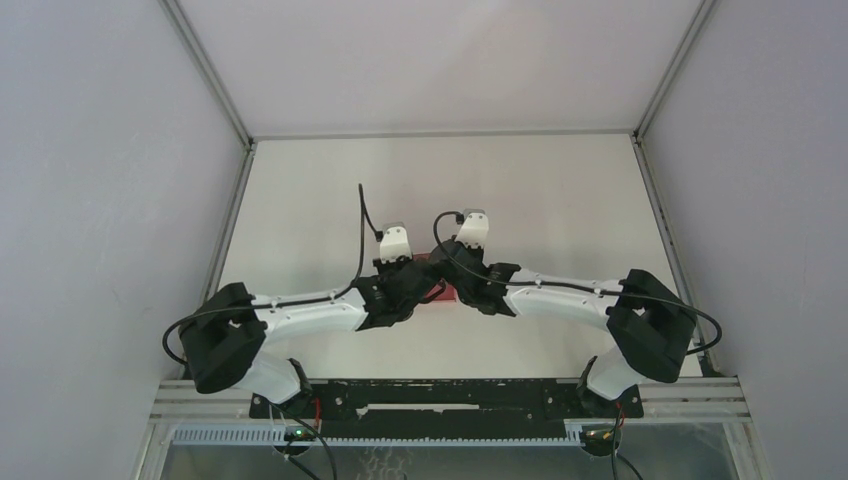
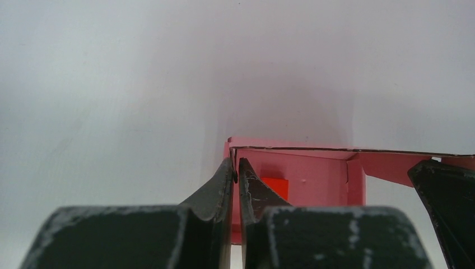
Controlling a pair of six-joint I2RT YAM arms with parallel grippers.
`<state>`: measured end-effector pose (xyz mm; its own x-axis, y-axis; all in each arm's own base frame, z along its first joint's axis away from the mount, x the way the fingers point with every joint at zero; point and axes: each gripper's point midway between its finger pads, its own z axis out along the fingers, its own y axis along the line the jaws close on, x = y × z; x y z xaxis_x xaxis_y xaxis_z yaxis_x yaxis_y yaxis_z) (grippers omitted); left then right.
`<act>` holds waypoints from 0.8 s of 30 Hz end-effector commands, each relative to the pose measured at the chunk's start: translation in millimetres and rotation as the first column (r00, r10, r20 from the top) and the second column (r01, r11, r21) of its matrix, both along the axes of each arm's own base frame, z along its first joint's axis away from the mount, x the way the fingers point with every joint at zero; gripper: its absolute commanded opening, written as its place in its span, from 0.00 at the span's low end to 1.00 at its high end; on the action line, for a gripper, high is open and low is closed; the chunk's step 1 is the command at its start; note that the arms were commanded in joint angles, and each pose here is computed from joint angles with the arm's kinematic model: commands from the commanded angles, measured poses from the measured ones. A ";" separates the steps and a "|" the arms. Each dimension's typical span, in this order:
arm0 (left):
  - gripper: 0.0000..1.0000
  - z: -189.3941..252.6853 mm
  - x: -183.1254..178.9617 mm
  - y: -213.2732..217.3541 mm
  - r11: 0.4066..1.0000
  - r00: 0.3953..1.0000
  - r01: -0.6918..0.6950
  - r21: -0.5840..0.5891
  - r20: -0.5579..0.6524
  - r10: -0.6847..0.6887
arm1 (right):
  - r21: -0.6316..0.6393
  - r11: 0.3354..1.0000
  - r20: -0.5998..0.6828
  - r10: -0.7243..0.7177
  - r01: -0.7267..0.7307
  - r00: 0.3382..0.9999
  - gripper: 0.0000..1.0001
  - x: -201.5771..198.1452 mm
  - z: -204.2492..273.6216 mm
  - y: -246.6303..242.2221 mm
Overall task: Fold the paper box
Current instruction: Close the paper box at the center of the board.
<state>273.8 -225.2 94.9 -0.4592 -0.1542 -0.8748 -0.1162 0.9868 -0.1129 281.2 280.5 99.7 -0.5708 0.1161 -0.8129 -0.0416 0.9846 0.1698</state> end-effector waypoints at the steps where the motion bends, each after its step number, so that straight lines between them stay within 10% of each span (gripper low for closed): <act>1: 0.10 7.0 -1.7 -32.9 0.989 0.999 0.040 -0.146 0.031 -0.036 | 0.122 0.985 -0.013 0.125 -0.123 0.992 0.00 -36.1 2.4 46.6; 24: 0.10 4.2 -14.5 -20.2 0.984 0.998 0.053 -0.173 0.034 -0.047 | 0.208 0.969 -0.028 0.142 -0.133 0.989 0.00 -45.7 4.6 60.7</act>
<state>263.1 -212.0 81.8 -0.4458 -0.1612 -0.8805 -0.1344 0.9846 -0.1122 255.2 296.1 94.6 -0.5777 0.1169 -0.8079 -0.0842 0.9759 0.2014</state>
